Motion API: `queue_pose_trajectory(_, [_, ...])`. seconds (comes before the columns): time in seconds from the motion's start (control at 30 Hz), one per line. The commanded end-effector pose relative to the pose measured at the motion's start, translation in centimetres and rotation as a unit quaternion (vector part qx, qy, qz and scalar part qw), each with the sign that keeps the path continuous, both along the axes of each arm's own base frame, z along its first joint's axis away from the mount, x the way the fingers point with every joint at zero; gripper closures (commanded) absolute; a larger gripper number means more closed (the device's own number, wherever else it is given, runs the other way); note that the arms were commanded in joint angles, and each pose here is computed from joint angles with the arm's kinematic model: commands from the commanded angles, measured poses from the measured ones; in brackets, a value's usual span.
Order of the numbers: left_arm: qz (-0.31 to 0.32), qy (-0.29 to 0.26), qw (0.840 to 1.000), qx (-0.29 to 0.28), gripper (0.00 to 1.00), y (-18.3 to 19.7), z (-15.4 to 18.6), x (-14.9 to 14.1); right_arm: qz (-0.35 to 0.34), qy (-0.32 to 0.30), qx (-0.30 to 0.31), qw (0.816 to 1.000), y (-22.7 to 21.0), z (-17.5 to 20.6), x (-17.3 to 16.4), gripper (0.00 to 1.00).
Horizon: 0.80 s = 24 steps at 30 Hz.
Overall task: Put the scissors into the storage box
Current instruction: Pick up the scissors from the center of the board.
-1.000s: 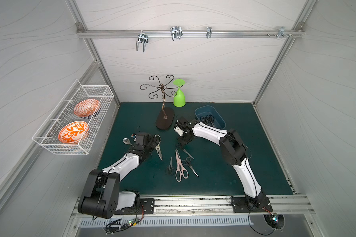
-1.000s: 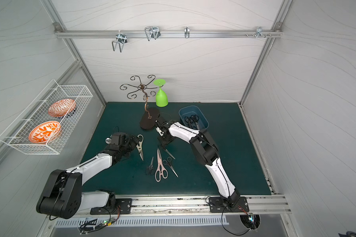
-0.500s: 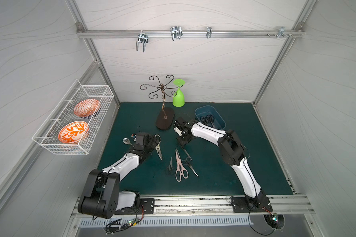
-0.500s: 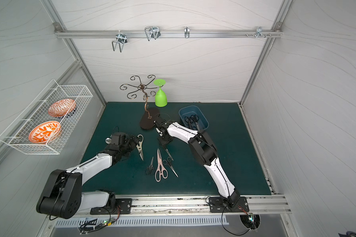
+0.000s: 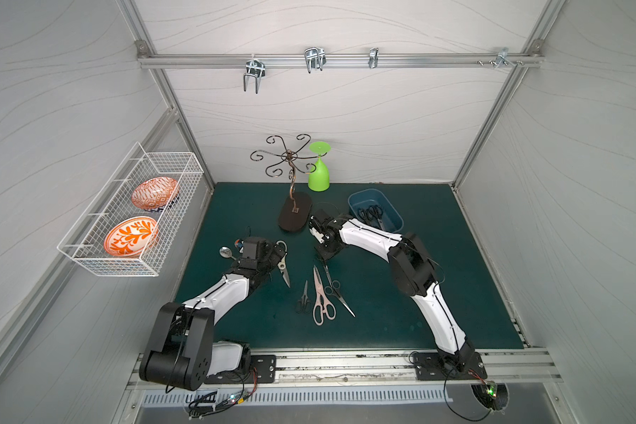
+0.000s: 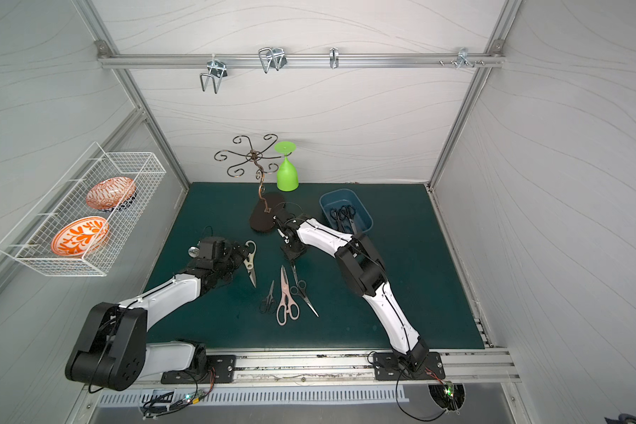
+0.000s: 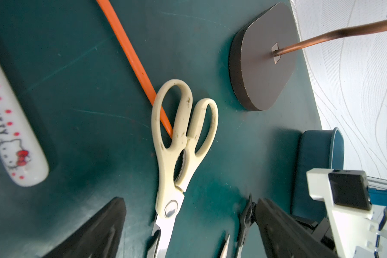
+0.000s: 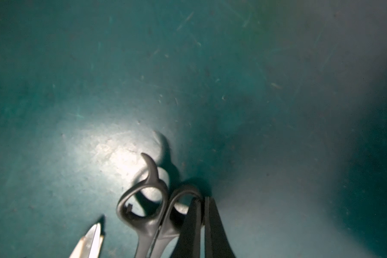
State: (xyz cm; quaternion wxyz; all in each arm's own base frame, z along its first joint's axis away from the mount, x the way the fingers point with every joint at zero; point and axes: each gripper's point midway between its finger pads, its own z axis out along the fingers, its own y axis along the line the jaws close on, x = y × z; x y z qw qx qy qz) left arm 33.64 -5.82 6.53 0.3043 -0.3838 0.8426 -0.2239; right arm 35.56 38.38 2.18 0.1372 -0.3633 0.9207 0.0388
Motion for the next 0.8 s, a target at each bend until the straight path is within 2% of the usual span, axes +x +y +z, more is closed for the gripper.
queue_pose_trajectory(0.0, [-0.001, -0.015, 1.000, -0.003, 0.04, -0.1, 0.7, 0.8, 0.005, 0.028, -0.040, 0.999, -1.6, -4.0, -0.7, 1.00])
queue_pose_trajectory(0.3, [-0.002, -0.014, 1.000, -0.003, 0.04, -0.1, 0.7, 0.7, -0.008, -0.011, 0.024, 1.000, -2.1, 3.7, 2.0, 1.00])
queue_pose_trajectory(0.77, [-0.002, -0.012, 1.000, -0.006, 0.04, -0.2, 0.4, 0.7, -0.091, -0.090, 0.080, 0.989, -8.3, 12.2, 9.0, 1.00])
